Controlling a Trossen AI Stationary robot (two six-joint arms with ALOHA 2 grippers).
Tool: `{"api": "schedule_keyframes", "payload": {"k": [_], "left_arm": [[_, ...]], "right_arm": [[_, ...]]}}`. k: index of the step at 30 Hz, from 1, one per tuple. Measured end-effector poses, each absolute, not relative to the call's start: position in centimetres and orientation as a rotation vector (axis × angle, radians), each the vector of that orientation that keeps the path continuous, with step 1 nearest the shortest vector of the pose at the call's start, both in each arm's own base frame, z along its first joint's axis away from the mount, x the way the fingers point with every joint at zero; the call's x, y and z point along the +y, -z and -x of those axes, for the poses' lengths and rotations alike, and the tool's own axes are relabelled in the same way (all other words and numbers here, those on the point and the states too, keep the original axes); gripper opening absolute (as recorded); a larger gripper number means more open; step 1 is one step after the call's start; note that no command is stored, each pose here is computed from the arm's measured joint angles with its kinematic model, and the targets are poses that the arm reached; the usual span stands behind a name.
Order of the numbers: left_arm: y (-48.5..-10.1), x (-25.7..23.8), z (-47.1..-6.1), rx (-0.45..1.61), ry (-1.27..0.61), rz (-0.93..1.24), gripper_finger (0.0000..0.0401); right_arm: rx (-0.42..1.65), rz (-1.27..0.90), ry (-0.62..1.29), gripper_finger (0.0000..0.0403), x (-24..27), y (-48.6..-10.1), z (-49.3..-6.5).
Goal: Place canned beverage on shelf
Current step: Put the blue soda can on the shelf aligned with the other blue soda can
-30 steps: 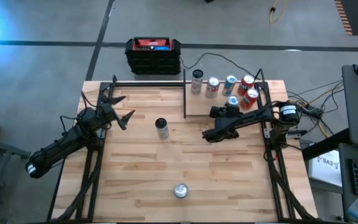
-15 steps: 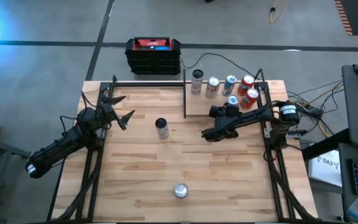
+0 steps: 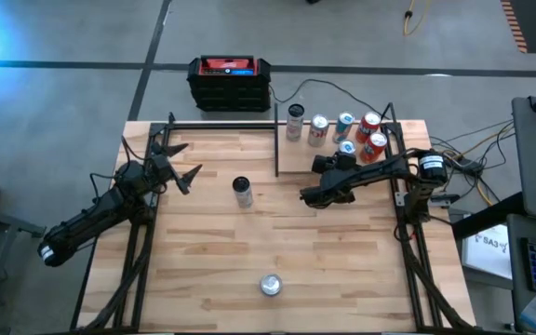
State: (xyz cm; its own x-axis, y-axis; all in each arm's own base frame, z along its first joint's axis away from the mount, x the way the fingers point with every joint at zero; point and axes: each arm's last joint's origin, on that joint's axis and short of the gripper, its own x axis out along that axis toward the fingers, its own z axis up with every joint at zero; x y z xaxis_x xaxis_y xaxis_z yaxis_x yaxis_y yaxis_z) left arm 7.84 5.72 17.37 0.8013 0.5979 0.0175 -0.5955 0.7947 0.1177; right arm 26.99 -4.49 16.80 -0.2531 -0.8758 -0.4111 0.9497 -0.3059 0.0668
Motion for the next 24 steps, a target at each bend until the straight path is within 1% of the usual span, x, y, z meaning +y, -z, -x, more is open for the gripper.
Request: {"api": "schedule_keyframes", "payload": {"k": [24], "left_arm": [[-17.4,5.7,-7.8,0.021,-0.642,-0.12,0.0398]], "right_arm": [[0.213,-0.497,1.881,0.0228,-6.0,-16.6,-27.0]]}}
